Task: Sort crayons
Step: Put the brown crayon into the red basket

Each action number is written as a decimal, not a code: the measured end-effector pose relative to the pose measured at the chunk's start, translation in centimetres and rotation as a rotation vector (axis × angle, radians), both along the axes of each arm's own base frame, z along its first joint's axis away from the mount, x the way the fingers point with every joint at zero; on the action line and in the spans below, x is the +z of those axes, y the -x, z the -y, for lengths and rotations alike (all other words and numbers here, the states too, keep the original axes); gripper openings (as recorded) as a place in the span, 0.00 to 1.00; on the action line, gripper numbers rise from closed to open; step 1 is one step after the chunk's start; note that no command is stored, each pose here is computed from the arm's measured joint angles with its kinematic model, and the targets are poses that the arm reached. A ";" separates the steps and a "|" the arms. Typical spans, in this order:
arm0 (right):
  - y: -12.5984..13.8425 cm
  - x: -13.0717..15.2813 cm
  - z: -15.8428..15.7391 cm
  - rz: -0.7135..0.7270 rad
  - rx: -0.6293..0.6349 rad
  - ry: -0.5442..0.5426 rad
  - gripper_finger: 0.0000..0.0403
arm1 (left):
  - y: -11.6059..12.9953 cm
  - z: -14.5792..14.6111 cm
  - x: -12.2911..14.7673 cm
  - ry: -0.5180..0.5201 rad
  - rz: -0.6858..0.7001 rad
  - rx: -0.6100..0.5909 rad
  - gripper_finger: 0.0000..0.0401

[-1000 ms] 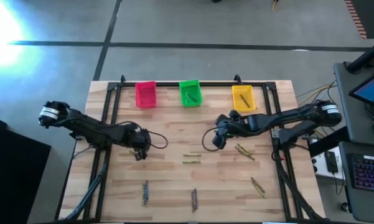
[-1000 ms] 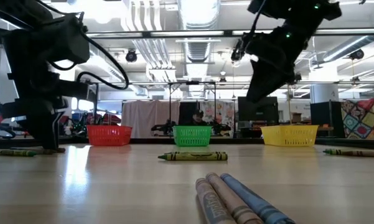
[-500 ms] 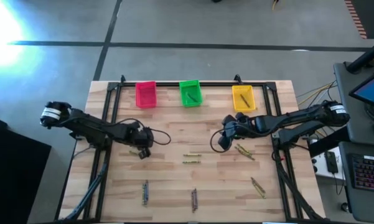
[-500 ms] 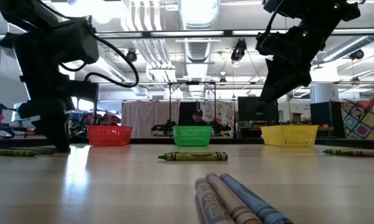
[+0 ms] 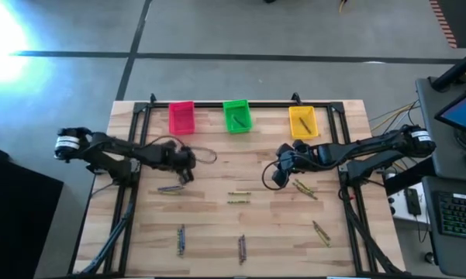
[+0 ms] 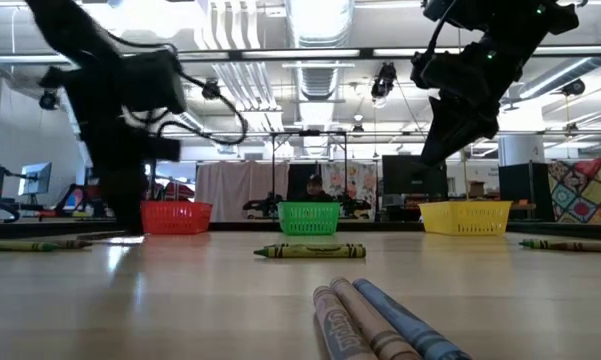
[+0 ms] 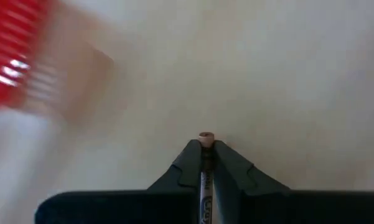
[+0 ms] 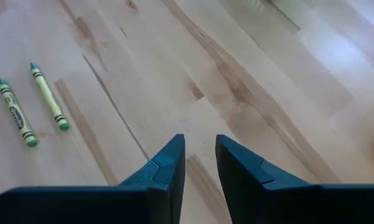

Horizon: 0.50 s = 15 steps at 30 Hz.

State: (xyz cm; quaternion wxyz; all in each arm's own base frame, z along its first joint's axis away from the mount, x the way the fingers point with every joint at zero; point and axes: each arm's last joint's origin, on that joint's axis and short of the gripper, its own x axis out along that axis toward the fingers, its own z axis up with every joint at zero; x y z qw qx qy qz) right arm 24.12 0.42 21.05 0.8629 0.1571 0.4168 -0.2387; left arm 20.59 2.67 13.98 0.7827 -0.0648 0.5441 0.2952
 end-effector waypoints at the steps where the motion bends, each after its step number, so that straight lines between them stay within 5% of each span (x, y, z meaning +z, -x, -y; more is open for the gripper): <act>1: 0.0 0.0 0.0 0.000 0.006 0.005 0.19 | -0.4 -0.3 0.8 -0.041 0.018 0.008 0.00; 8: -0.7 0.6 0.3 0.080 -0.040 0.131 0.17 | -3.1 -5.2 6.0 -0.183 0.125 0.063 0.00; 15: -1.1 1.1 0.5 0.126 -0.042 0.194 0.19 | -2.4 -11.8 9.4 -0.277 0.170 0.189 0.00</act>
